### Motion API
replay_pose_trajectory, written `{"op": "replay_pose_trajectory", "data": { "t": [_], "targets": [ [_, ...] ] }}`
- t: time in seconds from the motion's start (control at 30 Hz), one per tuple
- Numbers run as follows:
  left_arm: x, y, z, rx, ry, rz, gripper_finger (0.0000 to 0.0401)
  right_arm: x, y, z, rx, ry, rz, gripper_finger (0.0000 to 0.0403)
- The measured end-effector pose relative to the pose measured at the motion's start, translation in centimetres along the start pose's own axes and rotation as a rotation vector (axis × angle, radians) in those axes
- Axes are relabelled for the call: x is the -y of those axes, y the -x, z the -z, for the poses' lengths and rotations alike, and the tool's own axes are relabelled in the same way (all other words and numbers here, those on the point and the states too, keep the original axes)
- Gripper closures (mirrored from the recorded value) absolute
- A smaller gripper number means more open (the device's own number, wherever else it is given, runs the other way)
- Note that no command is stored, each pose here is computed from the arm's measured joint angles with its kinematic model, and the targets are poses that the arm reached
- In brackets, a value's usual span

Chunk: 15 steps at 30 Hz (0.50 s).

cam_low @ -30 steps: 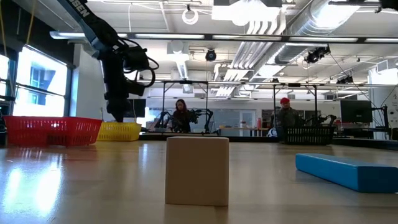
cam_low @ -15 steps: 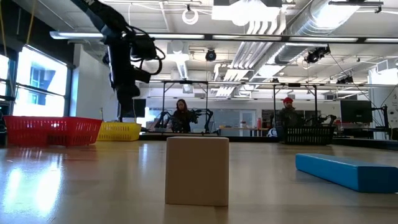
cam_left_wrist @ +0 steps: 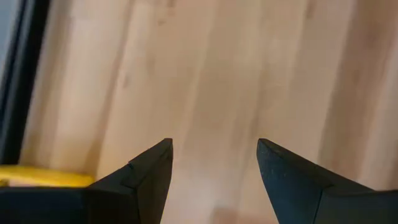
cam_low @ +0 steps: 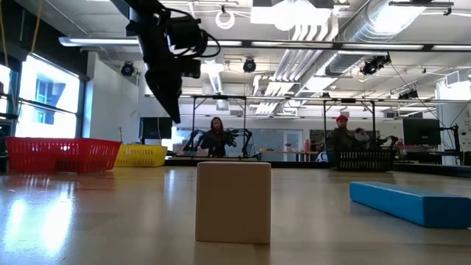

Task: Sort & place blocks by color
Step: Put the green block into the black bin

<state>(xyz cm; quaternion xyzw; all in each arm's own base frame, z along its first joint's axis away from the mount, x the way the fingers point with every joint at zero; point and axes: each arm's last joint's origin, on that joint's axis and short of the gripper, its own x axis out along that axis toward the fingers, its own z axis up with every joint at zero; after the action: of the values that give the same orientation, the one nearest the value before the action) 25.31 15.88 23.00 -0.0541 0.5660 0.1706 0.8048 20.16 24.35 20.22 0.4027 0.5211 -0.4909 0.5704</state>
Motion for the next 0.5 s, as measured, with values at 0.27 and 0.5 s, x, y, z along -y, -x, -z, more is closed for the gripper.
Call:
{"op": "replay_pose_trajectory", "data": {
  "t": [0.27, 0.5],
  "targets": [
    [2.4, 0.1, -0.5, 0.007, -0.079, 0.019, 0.0183, -0.8, -1.5, 0.3, 0.017, 0.031, 0.036, 0.0174],
    [2.8, 0.1, -0.6, 0.009, -0.089, 0.021, 0.0183, -1.9, -3.4, 1.2, -0.001, 0.027, 0.031, 0.0174]
  ]
}}
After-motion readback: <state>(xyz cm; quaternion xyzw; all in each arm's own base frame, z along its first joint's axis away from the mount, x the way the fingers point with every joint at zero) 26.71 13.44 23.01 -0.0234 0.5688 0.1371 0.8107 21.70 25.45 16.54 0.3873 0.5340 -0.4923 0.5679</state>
